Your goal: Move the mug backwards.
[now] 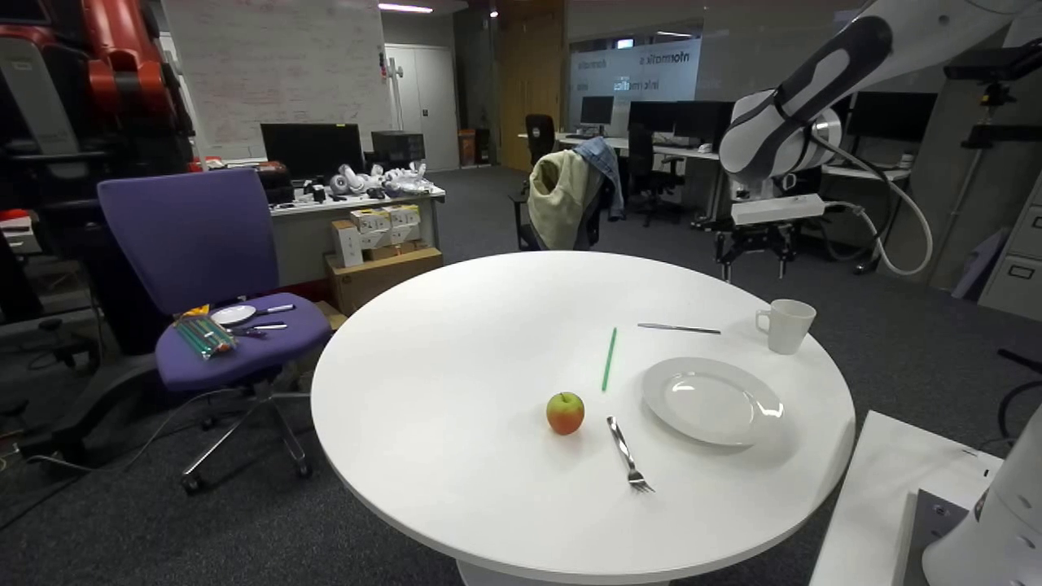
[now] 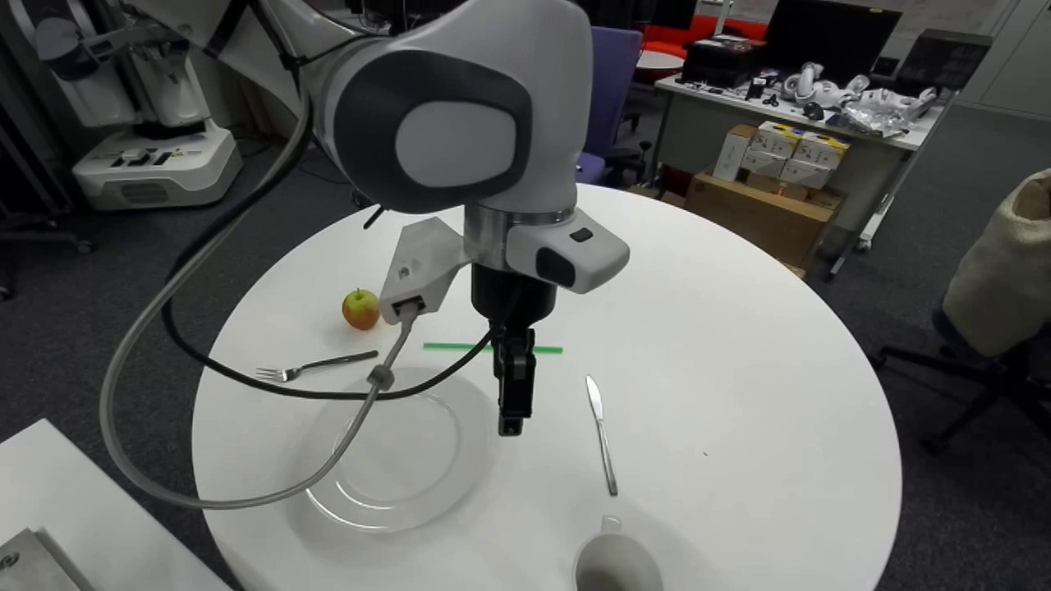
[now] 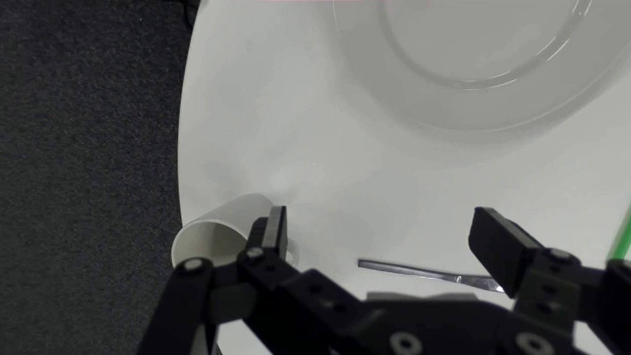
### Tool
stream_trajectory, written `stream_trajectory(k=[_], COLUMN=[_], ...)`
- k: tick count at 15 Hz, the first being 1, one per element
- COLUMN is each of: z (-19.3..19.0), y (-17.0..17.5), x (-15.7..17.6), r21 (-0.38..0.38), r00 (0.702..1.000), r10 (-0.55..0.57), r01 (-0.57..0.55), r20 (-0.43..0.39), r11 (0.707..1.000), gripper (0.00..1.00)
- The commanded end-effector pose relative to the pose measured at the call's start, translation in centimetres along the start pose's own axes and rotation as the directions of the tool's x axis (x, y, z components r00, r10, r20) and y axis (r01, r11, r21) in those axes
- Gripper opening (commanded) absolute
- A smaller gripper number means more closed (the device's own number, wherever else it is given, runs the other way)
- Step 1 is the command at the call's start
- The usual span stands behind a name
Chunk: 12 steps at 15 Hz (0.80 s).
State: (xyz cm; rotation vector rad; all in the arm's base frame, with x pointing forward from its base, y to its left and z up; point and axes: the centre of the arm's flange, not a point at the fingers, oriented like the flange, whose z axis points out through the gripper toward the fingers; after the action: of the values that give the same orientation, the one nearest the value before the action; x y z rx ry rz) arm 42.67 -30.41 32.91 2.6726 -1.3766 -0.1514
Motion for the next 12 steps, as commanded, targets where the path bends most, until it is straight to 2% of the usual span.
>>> stream_trajectory(k=[1, 7, 8, 12], z=[-0.1, -0.1, 0.0, 0.8], y=[0.0, -0.1, -0.3, -0.4], x=[0.1, 0.1, 0.1, 1.8], r21=[-0.004, -0.008, -0.013, -0.034], r00=[1.000, 1.000, 1.000, 1.000], r10=[-0.008, -0.015, -0.019, -0.023], r01=[0.008, 0.015, 0.018, 0.022], r20=[0.005, 0.009, -0.022, -0.013], r11=[1.000, 1.000, 1.000, 0.999], gripper=[1.00, 1.00, 1.00, 1.00])
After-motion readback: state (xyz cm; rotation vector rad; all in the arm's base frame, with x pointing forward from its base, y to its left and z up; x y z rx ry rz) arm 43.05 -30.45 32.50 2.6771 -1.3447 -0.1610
